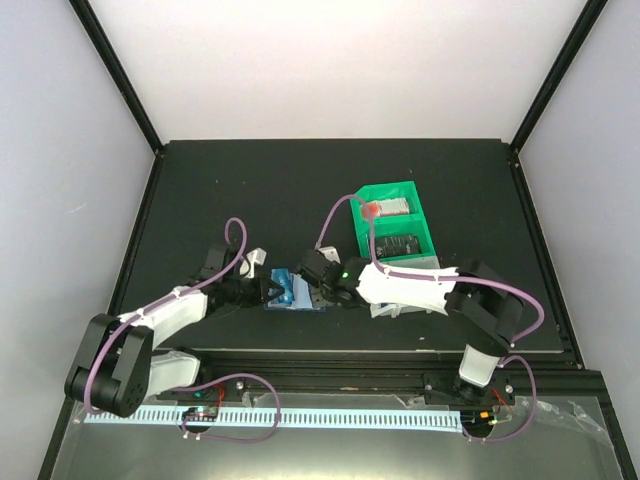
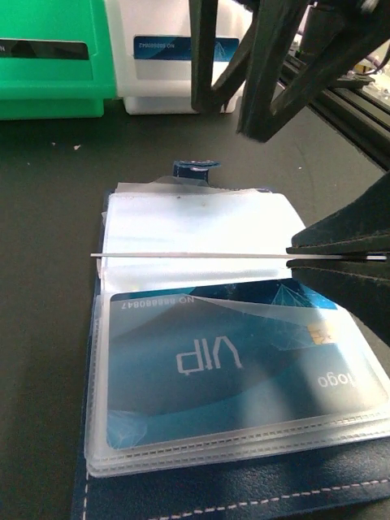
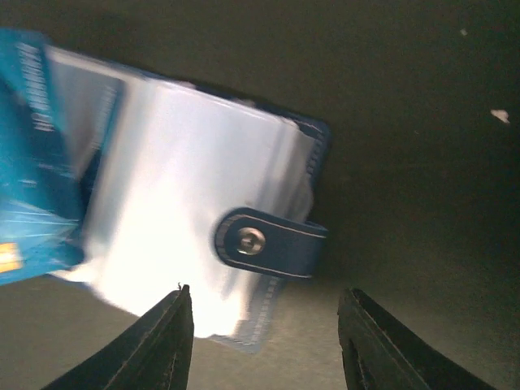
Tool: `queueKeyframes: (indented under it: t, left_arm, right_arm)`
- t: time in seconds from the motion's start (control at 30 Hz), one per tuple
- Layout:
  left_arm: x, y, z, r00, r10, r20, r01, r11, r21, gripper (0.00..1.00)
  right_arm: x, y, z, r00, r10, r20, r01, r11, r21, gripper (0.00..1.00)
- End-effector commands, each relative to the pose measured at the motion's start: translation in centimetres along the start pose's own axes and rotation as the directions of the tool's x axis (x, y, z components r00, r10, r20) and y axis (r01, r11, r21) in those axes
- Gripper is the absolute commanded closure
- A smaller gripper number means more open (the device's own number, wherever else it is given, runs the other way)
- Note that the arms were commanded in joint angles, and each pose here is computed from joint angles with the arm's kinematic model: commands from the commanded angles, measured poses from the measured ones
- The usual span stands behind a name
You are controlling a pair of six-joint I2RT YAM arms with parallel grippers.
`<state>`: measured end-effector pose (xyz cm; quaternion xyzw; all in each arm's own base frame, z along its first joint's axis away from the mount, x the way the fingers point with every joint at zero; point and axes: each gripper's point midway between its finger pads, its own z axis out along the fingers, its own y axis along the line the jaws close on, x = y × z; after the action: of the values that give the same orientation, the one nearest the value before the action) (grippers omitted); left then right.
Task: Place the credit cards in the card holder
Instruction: Insert the credit card into the card holder.
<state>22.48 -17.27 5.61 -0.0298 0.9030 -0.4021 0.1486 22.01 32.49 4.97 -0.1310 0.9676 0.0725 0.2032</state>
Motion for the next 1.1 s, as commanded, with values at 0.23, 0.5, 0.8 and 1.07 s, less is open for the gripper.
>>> queueKeyframes:
  t: [0.23, 0.5, 0.8, 1.07]
  left_arm:
    - [-0.4, 0.2, 0.9, 1.0, 0.017, -0.003, -0.017, 1.0, 0.025, 0.98]
    - [0.6, 0.2, 1.7, 0.996, -0.053, -0.075, 0.058, 0.996, 0.067, 0.98]
    - [1.1, -0.1, 1.8, 0.99, -0.094, -0.102, 0.104, 0.991, 0.09, 0.98]
    - [1.1, -0.7, 1.6, 0.987, -0.121, -0.11, 0.132, 0.986, 0.103, 0.98]
  right_arm:
    - [-0.4, 2.1, 1.0, 0.999, 0.036, -0.009, -0.036, 0.996, -0.081, 0.48]
    - [0.4, 1.9, 2.8, 0.998, 0.042, -0.044, -0.046, 0.995, -0.088, 0.48]
    - [1.0, 1.0, 3.1, 0.995, 0.088, -0.055, -0.093, 0.992, -0.083, 0.53]
    - [1.1, 0.9, 3.0, 0.991, 0.124, -0.051, -0.129, 0.985, -0.114, 0.55]
